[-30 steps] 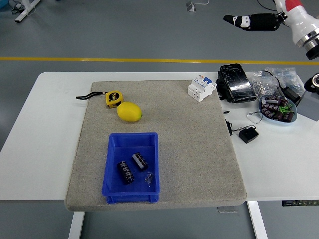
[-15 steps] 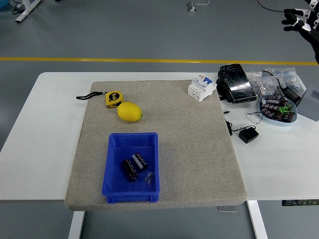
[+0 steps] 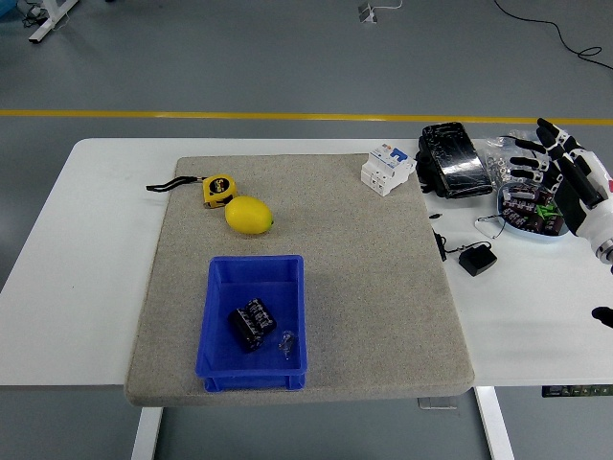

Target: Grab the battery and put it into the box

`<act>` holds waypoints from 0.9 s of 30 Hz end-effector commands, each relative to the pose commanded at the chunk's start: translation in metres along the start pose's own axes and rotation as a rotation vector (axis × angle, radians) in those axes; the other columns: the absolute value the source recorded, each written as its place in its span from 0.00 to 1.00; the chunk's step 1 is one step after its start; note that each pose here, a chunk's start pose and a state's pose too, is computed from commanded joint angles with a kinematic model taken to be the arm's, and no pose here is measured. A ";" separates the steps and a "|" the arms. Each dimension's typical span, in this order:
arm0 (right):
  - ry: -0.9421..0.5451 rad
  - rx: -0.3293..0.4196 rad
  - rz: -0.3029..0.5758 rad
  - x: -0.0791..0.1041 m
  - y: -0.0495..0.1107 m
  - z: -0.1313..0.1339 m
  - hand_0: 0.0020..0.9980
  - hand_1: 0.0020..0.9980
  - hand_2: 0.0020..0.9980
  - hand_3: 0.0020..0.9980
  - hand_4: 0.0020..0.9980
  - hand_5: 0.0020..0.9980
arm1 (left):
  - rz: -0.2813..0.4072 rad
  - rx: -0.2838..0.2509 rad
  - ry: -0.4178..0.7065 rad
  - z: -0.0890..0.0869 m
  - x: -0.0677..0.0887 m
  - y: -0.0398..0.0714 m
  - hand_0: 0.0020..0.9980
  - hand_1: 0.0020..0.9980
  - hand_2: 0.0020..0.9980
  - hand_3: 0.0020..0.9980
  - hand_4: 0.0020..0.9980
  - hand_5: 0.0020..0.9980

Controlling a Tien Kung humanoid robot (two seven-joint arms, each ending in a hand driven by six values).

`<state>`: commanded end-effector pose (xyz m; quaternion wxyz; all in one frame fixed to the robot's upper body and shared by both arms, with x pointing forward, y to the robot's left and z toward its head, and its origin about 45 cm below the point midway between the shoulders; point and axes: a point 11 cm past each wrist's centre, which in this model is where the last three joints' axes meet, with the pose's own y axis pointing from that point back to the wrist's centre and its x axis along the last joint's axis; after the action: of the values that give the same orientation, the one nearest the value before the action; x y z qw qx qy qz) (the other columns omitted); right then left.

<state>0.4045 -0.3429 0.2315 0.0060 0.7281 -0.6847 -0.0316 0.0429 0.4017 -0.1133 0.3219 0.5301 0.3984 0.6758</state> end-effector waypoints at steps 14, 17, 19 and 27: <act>0.041 -0.026 -0.013 0.001 0.001 0.008 0.63 0.63 0.74 0.93 1.00 0.82 | -0.005 -0.005 0.007 0.000 0.000 0.000 0.65 0.60 0.69 0.62 0.72 0.58; 0.044 -0.027 -0.014 0.001 0.001 0.008 0.63 0.66 0.76 0.93 1.00 0.82 | -0.005 -0.005 0.008 0.000 0.000 0.000 0.65 0.60 0.69 0.62 0.72 0.58; 0.045 -0.030 -0.017 0.001 0.001 0.008 0.63 0.66 0.76 0.93 1.00 0.82 | -0.006 -0.005 0.008 0.000 -0.001 0.000 0.65 0.60 0.69 0.62 0.72 0.58; 0.039 -0.040 -0.020 0.004 0.002 0.008 0.67 0.68 0.77 0.92 1.00 0.85 | -0.008 -0.004 0.009 0.000 -0.002 0.000 0.65 0.61 0.69 0.63 0.72 0.58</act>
<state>0.4024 -0.3468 0.2233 0.0338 0.7351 -0.6764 -0.0311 0.0437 0.3998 -0.1139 0.3239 0.5248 0.4006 0.6776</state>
